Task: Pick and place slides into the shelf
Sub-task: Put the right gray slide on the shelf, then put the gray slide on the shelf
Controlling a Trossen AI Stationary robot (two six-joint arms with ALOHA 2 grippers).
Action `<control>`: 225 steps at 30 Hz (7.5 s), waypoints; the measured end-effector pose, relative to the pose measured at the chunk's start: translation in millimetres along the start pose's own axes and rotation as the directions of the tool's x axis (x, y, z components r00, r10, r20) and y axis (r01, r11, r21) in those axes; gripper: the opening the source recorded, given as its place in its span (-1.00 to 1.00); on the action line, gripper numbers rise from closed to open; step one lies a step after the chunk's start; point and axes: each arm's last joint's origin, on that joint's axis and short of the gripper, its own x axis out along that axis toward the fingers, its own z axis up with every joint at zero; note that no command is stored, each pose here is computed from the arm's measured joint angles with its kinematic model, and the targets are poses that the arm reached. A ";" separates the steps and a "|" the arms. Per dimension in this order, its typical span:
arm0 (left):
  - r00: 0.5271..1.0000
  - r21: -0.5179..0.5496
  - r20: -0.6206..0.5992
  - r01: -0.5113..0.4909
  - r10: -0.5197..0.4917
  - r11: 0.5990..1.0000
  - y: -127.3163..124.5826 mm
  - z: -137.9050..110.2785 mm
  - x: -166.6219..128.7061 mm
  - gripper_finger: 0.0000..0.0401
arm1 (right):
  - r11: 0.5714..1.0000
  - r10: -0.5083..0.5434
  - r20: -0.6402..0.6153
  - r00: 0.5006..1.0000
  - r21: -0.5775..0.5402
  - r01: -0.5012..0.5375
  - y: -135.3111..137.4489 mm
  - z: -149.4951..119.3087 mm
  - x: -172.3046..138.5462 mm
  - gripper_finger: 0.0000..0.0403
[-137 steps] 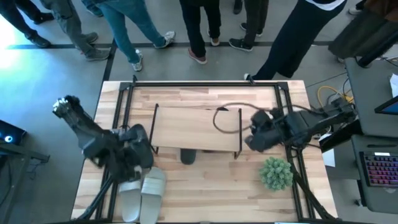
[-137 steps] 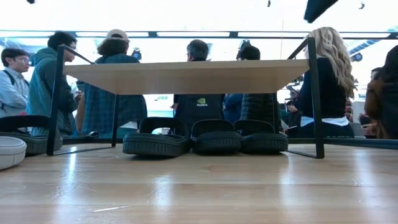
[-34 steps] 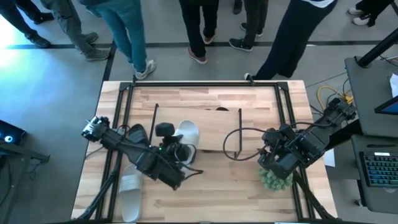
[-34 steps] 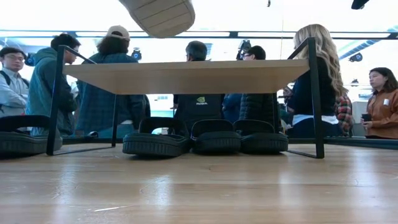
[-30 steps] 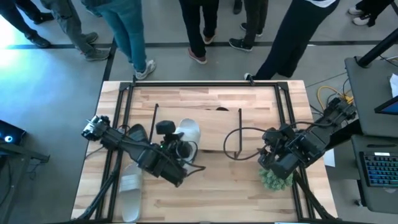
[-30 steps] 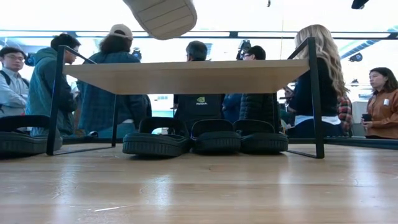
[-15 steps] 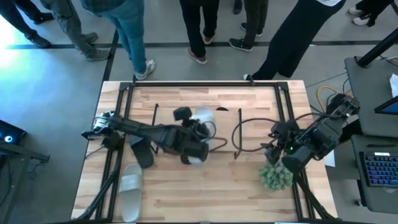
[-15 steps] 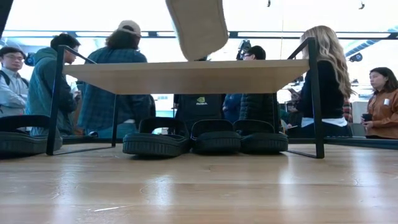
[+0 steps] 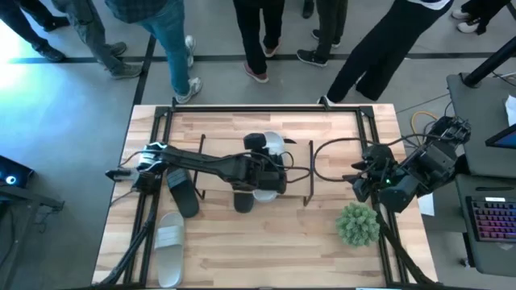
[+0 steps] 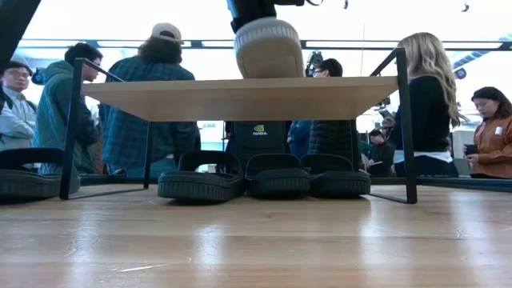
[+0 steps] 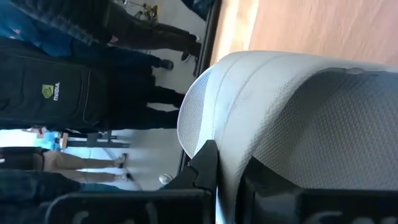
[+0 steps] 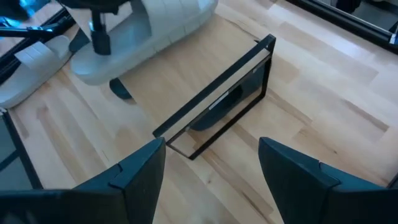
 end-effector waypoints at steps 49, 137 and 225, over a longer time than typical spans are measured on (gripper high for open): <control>0.981 -0.096 -0.017 0.191 -0.193 0.977 3.8 2.6 2.4 -0.27 | 1.000 -0.012 -0.029 1.000 -0.019 0.011 4.9 -2.9 3.3 0.24; 0.760 -0.216 0.185 0.650 -0.623 0.729 18.1 -152.7 -226.7 -1.00 | 0.987 0.109 0.045 0.993 0.112 -0.114 146.0 -15.9 207.4 -0.96; 0.794 -0.348 -0.104 0.535 -0.599 0.770 -108.6 -212.8 -299.1 -1.00 | 0.964 0.188 -0.016 0.982 -0.187 -0.188 90.4 -29.1 65.3 -0.05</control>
